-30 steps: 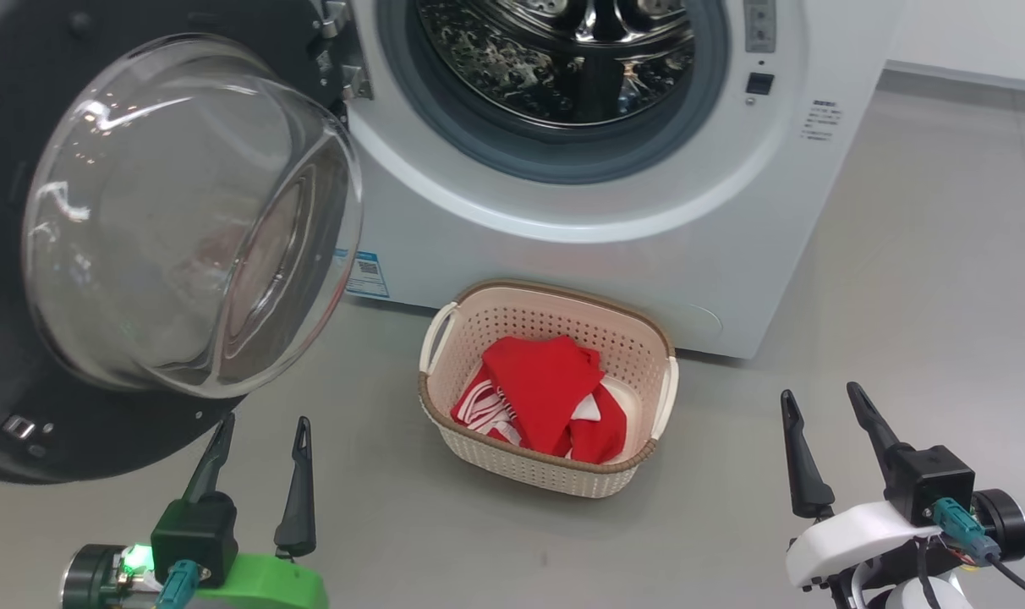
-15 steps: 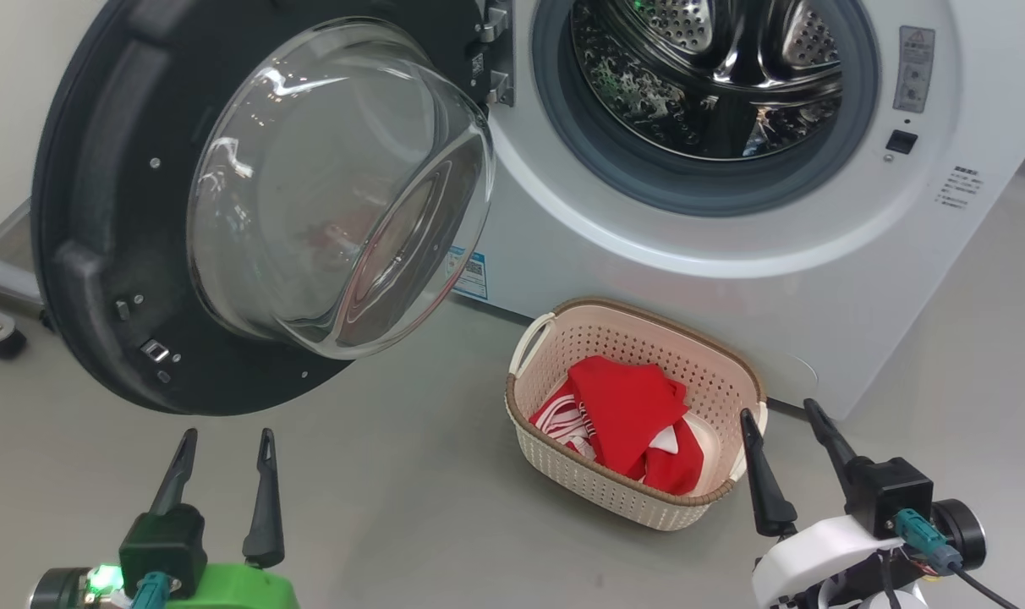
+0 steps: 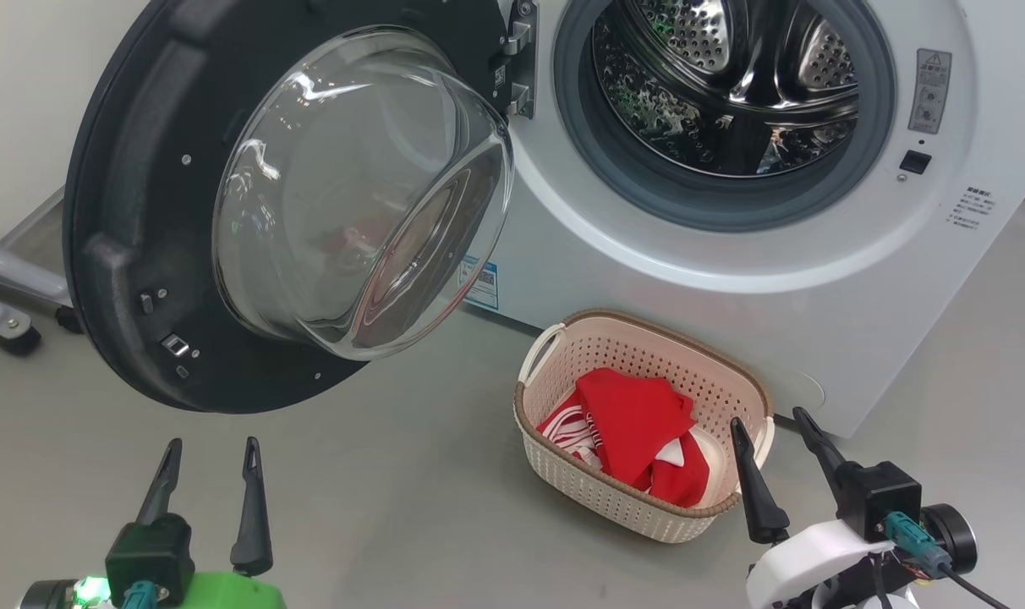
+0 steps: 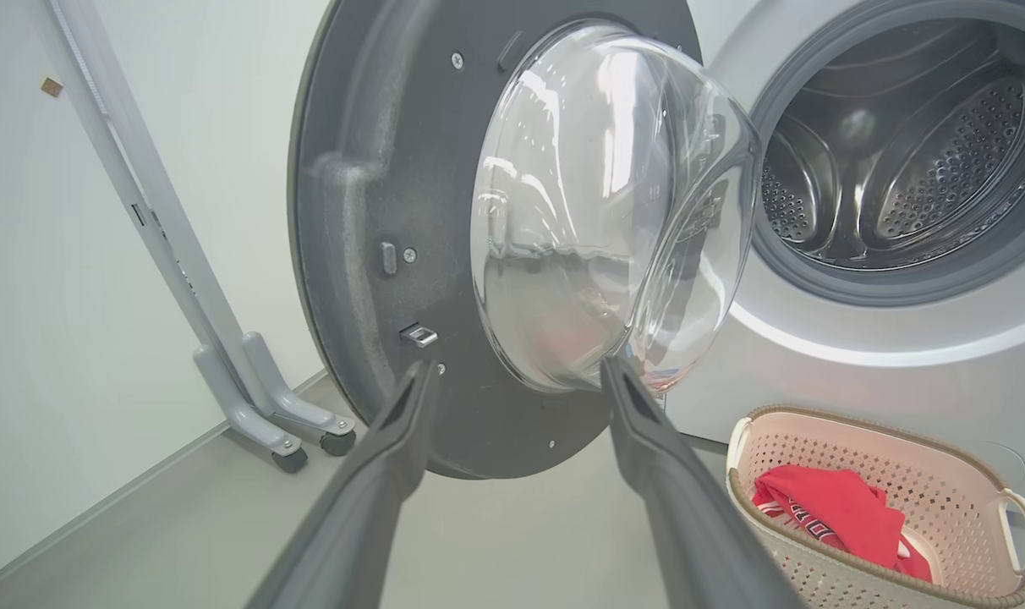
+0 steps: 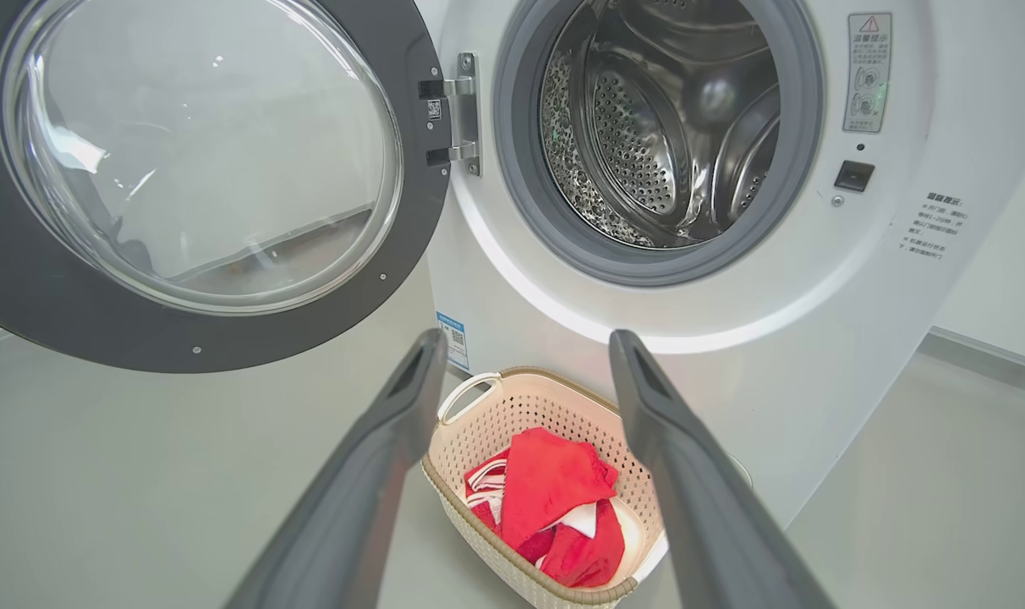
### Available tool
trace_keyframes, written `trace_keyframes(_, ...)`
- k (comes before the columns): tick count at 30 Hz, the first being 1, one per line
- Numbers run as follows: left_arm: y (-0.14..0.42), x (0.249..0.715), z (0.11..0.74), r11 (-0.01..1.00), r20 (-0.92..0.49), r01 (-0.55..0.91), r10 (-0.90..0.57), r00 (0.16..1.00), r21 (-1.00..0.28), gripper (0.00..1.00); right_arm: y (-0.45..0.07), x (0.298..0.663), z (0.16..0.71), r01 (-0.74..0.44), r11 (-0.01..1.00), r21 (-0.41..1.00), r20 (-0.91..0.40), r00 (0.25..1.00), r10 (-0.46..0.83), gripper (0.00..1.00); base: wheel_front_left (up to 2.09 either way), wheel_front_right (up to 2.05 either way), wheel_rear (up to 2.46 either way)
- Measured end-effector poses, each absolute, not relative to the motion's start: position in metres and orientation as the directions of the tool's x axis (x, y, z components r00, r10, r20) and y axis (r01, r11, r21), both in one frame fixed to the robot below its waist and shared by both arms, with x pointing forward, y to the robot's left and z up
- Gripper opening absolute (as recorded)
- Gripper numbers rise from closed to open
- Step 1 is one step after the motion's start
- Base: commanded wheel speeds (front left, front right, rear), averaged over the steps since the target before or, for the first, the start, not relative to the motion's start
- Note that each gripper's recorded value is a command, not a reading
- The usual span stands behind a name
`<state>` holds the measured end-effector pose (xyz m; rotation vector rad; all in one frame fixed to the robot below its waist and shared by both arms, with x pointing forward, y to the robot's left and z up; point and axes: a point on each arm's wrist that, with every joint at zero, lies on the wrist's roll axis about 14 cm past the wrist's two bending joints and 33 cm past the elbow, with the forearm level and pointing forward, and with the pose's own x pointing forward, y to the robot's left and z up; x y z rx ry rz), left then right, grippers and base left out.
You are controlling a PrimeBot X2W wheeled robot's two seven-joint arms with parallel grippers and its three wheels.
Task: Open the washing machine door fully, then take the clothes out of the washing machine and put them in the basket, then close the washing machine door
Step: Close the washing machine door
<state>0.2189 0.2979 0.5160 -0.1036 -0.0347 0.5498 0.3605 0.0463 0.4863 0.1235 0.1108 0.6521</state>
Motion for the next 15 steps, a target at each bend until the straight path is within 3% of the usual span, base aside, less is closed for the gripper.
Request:
trace_keyframes(4,0.2976,0.2178,0.5147,0.847,-0.001,-0.52,0.523,0.852,-0.109,1.0,0.0466,0.3598,0.4867,-0.596,0.789,0.151,-0.063,0.79,0.609,1.0,0.0,0.0,0.0)
trace_keyframes(5,0.2979,0.2175,0.5141,0.846,-0.005,-0.521,0.524,0.852,-0.108,0.72,0.0467,0.3595,0.487,-0.596,0.789,0.151,-0.063,0.791,0.609,1.0,0.0,0.0,0.0)
trace_keyframes(7,0.2994,0.2158,0.5129,0.843,-0.01,-0.527,0.529,0.849,-0.109,0.0,0.0466,0.3593,0.4874,-0.595,0.789,0.151,-0.062,0.791,0.608,1.0,0.0,0.0,0.0)
trace_keyframes(15,0.2989,0.2152,0.516,0.833,-0.004,-0.525,0.533,0.846,-0.174,0.0,0.0464,0.359,0.4878,-0.593,0.791,0.151,-0.061,0.793,0.606,1.0,0.0,0.0,0.0)
